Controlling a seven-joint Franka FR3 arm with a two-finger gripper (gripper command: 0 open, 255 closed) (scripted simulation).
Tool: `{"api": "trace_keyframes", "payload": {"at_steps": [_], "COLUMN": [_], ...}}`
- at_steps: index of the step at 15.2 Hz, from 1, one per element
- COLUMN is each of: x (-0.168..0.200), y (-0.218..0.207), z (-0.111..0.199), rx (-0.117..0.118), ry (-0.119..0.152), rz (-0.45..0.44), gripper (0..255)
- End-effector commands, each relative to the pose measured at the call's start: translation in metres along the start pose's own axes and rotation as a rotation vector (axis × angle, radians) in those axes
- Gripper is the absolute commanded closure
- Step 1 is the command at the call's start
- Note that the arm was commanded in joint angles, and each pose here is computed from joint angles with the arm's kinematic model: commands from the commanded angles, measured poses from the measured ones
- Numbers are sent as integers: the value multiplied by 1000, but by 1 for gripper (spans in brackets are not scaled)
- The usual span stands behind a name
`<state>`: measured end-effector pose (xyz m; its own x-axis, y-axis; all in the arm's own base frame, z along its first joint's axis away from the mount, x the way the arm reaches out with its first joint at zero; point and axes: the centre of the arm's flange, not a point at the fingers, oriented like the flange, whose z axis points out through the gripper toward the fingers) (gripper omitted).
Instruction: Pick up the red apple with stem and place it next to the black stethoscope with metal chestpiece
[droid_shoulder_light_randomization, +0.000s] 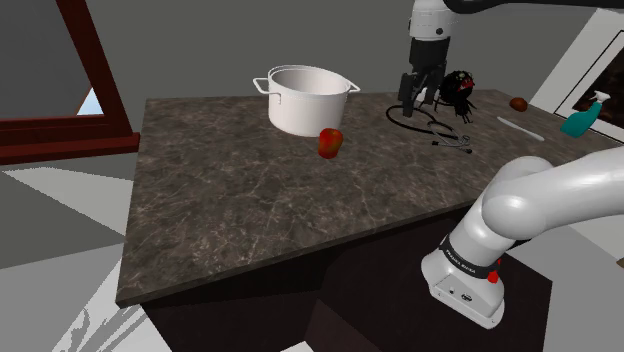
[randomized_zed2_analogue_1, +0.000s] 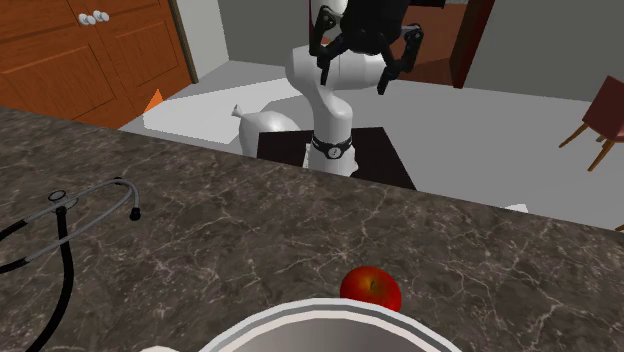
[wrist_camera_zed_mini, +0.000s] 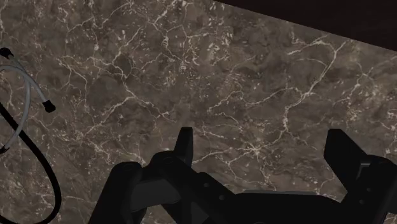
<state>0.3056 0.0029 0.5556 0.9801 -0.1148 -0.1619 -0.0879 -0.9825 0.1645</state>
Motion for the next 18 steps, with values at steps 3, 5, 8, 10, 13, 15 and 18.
{"api": "trace_keyframes", "payload": {"at_steps": [3,5,8,10,13,15,18], "x": [20,39,70,90,121,142,173], "y": [0,0,1,2,3,4,7], "z": [13,25,43,54,71,81,96], "rx": [29,57,101,129,172,201,244], "ry": [20,40,70,90,120,140,170], "rz": [26,53,92,119,159,185,225], "gripper": [0,0,0,0,0,0,0]}}
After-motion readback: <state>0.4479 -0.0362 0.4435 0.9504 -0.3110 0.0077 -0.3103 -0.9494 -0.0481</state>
